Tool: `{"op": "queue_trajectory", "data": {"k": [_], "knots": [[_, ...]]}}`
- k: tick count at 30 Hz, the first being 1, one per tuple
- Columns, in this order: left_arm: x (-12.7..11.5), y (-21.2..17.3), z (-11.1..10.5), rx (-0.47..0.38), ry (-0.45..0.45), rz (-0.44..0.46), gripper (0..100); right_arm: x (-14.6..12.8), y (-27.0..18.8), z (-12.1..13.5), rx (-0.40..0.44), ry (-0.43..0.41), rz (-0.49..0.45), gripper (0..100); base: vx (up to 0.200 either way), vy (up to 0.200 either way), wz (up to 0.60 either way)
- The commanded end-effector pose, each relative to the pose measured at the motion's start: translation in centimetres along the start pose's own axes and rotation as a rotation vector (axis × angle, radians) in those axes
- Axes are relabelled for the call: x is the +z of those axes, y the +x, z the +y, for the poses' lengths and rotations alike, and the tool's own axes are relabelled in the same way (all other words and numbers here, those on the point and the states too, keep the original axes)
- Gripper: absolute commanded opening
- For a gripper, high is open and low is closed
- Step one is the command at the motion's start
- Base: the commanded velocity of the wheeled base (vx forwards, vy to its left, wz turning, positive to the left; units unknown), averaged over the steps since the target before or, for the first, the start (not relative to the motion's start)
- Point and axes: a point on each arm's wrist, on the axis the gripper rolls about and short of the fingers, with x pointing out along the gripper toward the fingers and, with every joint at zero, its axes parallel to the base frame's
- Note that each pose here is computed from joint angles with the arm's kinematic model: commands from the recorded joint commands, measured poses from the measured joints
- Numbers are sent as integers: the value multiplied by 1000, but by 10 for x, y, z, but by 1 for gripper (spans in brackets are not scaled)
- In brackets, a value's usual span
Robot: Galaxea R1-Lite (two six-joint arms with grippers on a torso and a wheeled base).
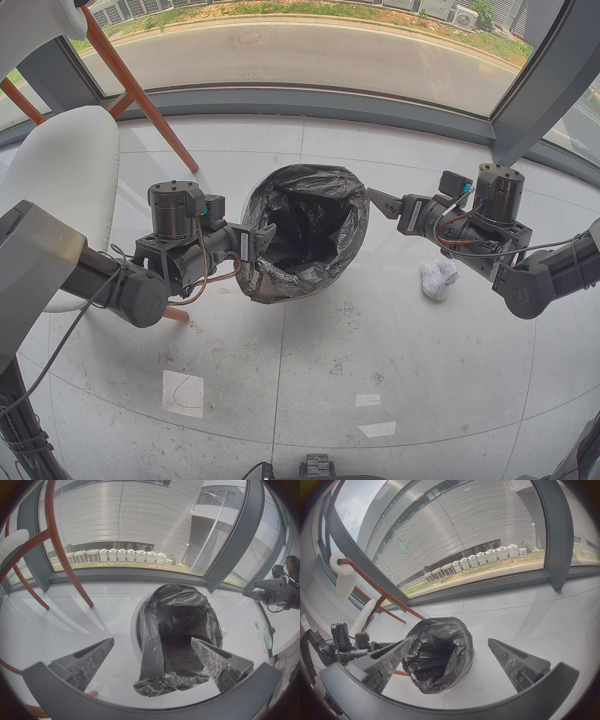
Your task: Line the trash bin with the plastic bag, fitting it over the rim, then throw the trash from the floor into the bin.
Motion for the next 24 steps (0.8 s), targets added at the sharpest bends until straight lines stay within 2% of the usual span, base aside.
{"op": "queue_trajectory", "data": {"k": [1,6,15,16,24], "knots": [[-9,13,-1,-1,18,14,100,0,0,0,1,0,0,100,0,0,0],[-15,17,-1,-5,91,29,100,0,0,0,0,1,0,100,0,0,0],[-14,21,-2,-10,118,18,100,-2,1,-1,-1,0,5,100,0,0,0],[-15,22,-3,-10,117,19,0,-1,1,0,-1,1,3,100,0,0,0],[-15,22,-2,-8,113,16,0,-2,2,-1,-1,1,5,100,0,0,0]]}}
